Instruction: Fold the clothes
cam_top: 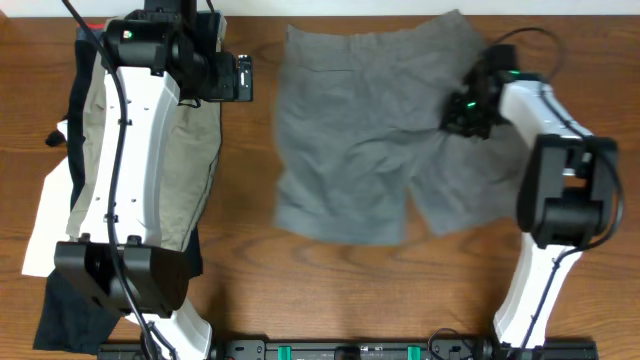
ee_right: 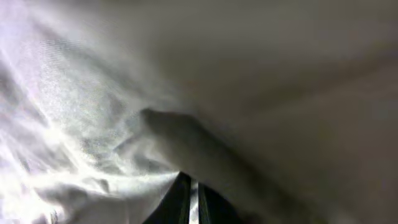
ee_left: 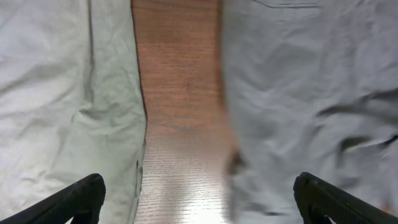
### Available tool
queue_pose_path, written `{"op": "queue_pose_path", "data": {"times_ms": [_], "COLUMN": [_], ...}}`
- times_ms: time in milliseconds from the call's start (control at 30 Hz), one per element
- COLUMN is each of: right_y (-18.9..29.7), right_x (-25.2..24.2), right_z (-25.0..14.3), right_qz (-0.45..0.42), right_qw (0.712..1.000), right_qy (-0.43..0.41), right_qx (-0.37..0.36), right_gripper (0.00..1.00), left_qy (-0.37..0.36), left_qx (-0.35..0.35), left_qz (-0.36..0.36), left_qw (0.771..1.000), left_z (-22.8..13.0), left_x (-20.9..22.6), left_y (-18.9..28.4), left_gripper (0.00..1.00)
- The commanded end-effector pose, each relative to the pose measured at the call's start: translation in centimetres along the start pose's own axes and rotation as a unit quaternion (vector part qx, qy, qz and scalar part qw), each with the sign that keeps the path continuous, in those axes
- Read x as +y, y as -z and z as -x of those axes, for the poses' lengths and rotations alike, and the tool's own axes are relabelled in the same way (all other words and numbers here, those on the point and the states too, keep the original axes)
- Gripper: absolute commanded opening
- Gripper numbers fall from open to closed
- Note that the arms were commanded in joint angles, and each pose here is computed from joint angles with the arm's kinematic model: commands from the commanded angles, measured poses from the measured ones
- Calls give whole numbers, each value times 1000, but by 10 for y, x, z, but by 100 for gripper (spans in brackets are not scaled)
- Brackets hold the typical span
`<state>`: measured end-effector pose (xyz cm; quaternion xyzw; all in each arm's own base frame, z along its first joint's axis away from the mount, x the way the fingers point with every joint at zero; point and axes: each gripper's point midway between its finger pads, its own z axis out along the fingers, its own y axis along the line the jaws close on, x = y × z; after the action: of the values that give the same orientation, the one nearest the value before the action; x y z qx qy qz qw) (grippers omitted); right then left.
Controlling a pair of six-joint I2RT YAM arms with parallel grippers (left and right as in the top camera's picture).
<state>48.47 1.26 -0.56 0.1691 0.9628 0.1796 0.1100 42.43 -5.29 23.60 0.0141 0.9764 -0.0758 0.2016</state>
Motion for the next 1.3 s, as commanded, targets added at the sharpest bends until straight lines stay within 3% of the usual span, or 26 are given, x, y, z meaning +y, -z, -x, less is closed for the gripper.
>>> {"op": "queue_pose_path", "data": {"times_ms": [0, 100, 200, 333, 433, 567, 733, 900, 1133, 1267], "right_y": [-29, -19, -3, 29, 68, 123, 180, 214, 215, 210], "right_x": [-128, -147, -150, -127, -101, -67, -31, -14, 1, 15], "right_z": [-6, 20, 46, 67, 83, 94, 90, 81, 65, 62], "right_qz": [-147, -144, -122, -85, -67, -55, -53, -50, -48, -44], "right_qw": [989, 988, 990, 994, 996, 996, 994, 992, 994, 993], "right_qy": [-31, -30, -11, 3, 13, 28, 53, 62, 70, 85], "right_qx": [3, -44, -72, -67, -64, -67, -81, -97, -75, -71], "right_gripper": [9, 9, 18, 51, 66, 79, 83, 83, 82, 82], "left_qy": [11, 3, -11, -27, -41, -88, -113, -149, -177, -143], "left_qx": [14, 16, 17, 0, -26, -48, -49, -42, -43, -45], "left_qz": [2, -1, -7, -15, -24, -88, -160, -169, -159, -115], "left_qw": [1000, 1000, 1000, 1000, 999, 991, 979, 973, 970, 982], "left_z": [-3, -2, -1, 12, 29, 45, 46, 36, 26, 25], "left_x": [-1, -8, -20, -34, -44, -79, -121, -146, -169, -166], "left_y": [-14, -22, -34, -51, -69, -103, -151, -188, -219, -237], "left_gripper": [98, 98, 98, 98, 98, 98, 98, 98, 98, 98]}}
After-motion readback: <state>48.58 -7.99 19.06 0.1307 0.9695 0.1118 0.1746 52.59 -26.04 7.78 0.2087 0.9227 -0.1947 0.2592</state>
